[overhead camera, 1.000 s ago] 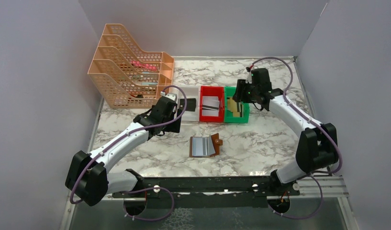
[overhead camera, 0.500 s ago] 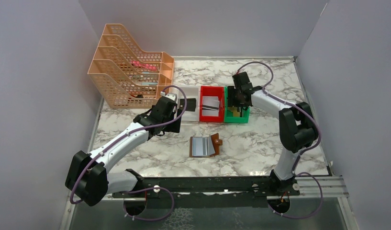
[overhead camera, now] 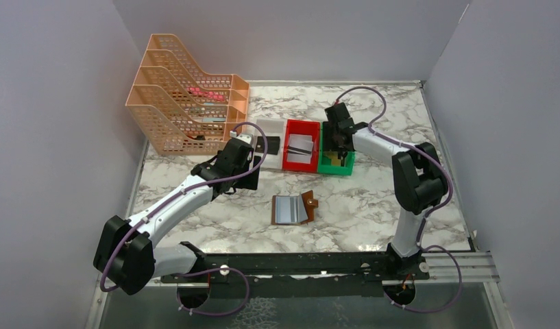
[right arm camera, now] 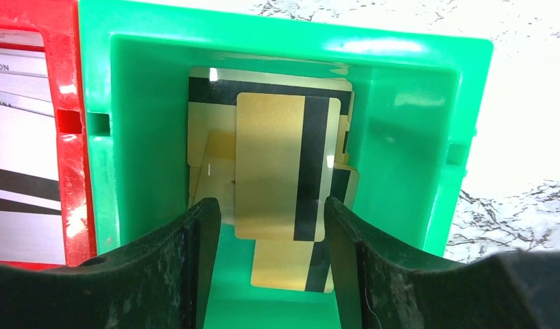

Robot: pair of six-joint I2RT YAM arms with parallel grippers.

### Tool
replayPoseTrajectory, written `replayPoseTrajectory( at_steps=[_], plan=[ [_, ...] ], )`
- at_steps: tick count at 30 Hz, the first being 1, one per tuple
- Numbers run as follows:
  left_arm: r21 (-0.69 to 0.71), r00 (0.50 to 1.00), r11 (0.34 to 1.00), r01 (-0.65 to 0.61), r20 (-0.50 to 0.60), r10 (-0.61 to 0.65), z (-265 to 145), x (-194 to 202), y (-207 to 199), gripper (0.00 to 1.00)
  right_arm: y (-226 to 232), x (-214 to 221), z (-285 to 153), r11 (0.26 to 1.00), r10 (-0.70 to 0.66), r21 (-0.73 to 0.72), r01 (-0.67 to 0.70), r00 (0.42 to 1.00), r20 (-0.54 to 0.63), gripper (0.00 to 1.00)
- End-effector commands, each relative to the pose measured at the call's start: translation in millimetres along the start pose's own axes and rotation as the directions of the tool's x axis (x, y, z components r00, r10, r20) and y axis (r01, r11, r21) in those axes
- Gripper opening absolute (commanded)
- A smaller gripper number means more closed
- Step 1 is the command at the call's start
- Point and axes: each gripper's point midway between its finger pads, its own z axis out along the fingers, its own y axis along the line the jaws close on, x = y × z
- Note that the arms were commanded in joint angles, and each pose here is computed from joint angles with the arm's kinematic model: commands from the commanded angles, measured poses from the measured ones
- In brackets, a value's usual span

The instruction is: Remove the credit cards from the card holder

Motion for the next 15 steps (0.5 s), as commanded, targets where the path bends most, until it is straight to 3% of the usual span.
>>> replayPoseTrajectory(
  at_steps=[1,8,11,15],
  plan=[
    [-0.001,1.0,1.0,-0.001,0.011,0.001,-4,-1,3,0.83,-8,35,8,0.998,0.046,0.044,-0.043,0.997,-0.056,0.63],
    [-0.001,1.0,1.0,0.001,0.012,-0.001,-4,-1,3,0.83,-7,-16,-20,1.0,-0.024,0.002,0.024,0.995,0.095,0.58],
    [-0.001,1.0,1.0,0.002,0.018,-0.002,-5,-2,3,0.83,-19,-15,-10,0.997,-0.077,0.012,0.077,0.993,0.086,0.39],
    [0.001,1.0,1.0,0.005,0.021,-0.005,-6,-2,3,0.83,-37,-10,3,0.992,-0.116,0.047,0.113,0.991,0.063,0.36]
  ],
)
